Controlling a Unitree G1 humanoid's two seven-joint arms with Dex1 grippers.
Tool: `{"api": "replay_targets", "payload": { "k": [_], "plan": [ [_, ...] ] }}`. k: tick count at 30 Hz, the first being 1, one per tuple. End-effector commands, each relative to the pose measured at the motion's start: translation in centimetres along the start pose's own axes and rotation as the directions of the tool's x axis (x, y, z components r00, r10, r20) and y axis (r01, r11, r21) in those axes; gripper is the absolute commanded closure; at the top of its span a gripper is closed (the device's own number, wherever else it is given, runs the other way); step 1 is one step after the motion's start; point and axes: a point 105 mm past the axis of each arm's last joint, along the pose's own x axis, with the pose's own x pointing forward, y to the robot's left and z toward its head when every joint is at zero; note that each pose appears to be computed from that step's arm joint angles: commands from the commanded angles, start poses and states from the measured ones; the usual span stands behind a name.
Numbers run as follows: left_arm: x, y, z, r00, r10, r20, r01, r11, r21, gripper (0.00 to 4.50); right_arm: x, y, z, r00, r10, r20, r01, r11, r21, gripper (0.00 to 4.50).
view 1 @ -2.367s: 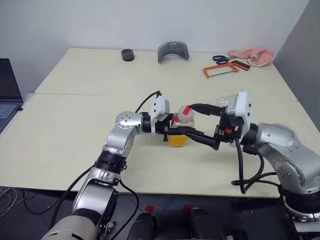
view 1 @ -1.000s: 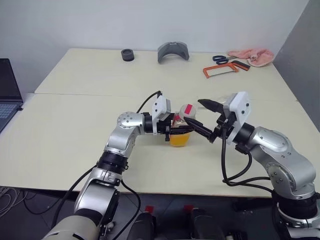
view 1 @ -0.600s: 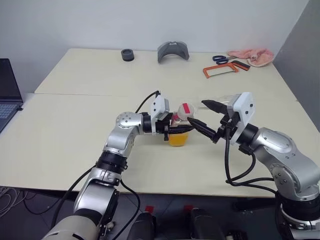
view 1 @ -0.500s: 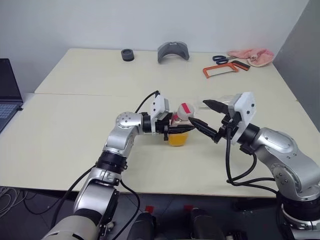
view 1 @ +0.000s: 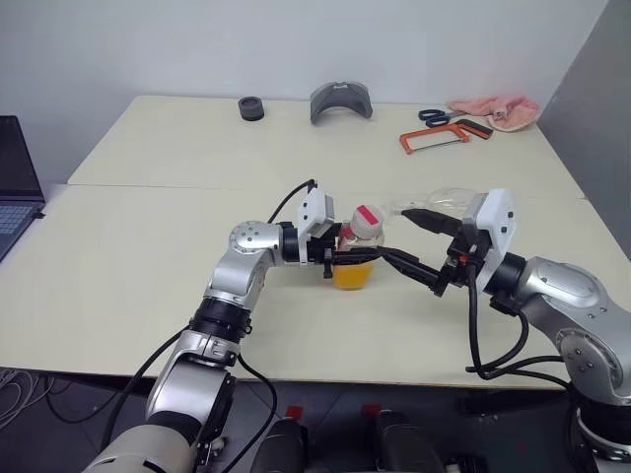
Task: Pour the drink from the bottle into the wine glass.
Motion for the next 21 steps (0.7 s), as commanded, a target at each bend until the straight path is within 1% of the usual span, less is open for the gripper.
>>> {"api": "replay_targets", "payload": {
  "k": [1,9,21],
  "plan": [
    [0.2,0.1,1.6,0.999,-0.013,0.051,0.011,0.999,0.038,2.85,1.3,0.4,1.7,0.998,-0.015,0.061,0.02,0.996,-0.09,0.63],
    [0.2,0.2,2.0,0.998,-0.024,0.065,0.023,1.0,0.021,2.85,3.0,0.1,1.8,0.996,-0.049,0.081,0.058,0.991,-0.122,0.63],
    [-0.2,0.0,1.9,0.997,-0.052,0.049,0.052,0.999,0.016,2.85,2.6,-1.2,1.1,0.991,-0.116,0.069,0.121,0.989,-0.09,0.63]
  ]
}}
